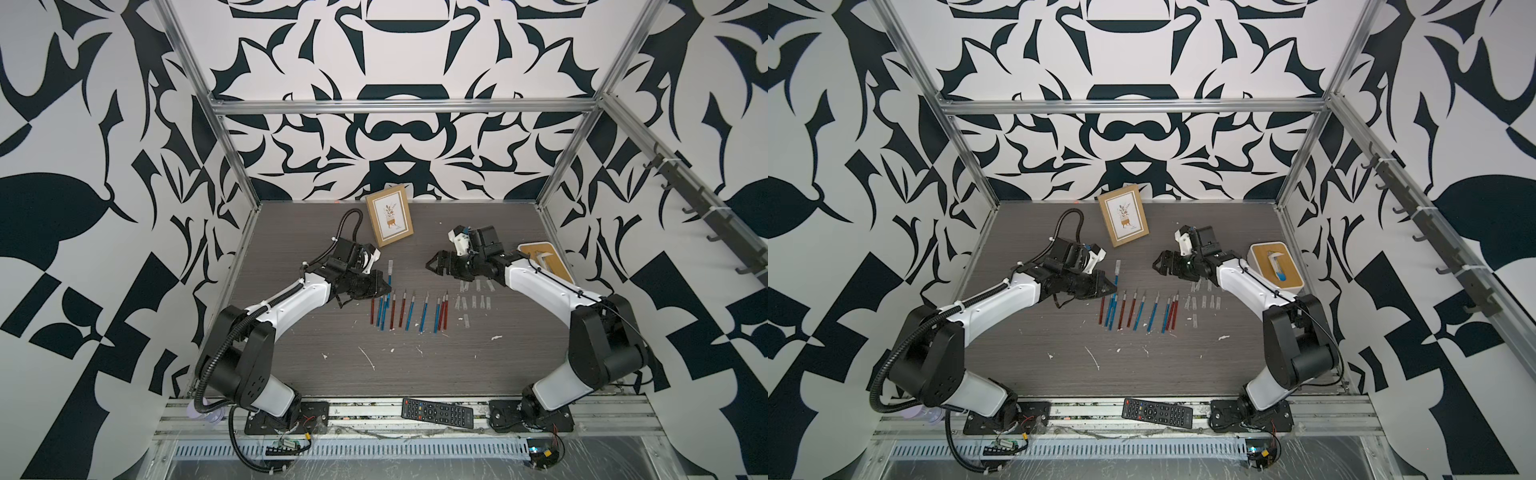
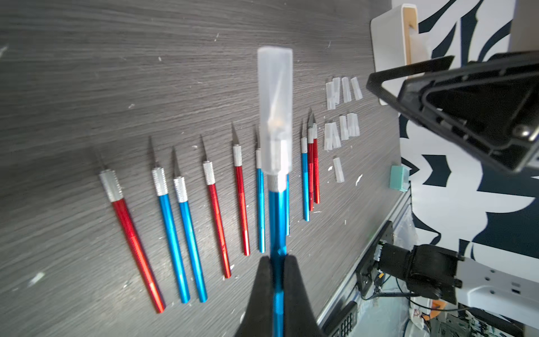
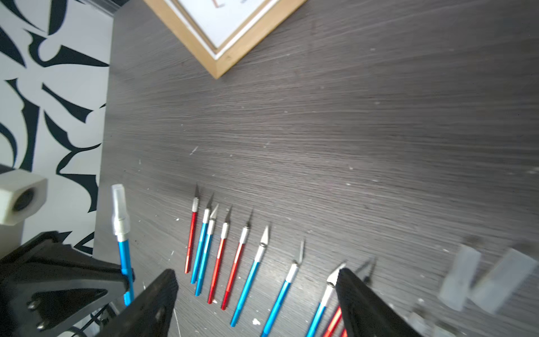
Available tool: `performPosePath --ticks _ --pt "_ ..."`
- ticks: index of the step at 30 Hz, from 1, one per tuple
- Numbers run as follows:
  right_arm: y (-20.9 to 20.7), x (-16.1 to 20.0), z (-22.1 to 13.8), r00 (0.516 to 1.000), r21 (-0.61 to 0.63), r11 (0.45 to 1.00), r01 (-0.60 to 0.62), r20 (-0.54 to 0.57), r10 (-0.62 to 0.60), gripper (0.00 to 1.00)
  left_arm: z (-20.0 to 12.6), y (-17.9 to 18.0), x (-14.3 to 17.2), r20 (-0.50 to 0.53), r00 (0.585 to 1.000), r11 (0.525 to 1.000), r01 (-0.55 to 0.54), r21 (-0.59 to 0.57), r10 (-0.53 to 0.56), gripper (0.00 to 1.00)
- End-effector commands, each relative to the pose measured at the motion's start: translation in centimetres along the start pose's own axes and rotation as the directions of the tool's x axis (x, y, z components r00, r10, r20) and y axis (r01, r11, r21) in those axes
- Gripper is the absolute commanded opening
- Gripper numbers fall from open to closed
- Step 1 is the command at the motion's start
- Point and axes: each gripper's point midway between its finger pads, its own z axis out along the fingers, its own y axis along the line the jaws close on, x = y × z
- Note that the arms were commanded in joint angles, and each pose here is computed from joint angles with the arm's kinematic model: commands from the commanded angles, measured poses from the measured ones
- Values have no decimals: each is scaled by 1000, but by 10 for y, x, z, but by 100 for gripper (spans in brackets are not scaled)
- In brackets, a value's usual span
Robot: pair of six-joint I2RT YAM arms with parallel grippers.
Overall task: Remove protective caps from carving knives
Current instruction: Pick up the carving knife from the center of the board, then remove the protective sleeve from the carving knife.
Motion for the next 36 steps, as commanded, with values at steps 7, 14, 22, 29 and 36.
performPosePath --ticks 7,14,22,29,36 --pt "76 -27 21 995 -215 973 85 64 -72 76 9 -13 2 -14 1000 998 3 62 -2 0" --pt "89 -27 36 997 -270 960 71 43 -62 58 9 -15 2 -17 1000 998 -5 60 6 0" --pt "105 -25 49 998 -320 946 57 30 -50 50 12 -13 4 -25 1000 999 -5 51 6 0" --pt "111 -17 60 999 -338 940 42 3 -44 45 11 -11 4 -21 1000 999 -10 38 11 0" --pt "109 -7 68 999 -332 943 24 -17 -32 38 10 -12 2 -19 1000 999 -15 32 16 0"
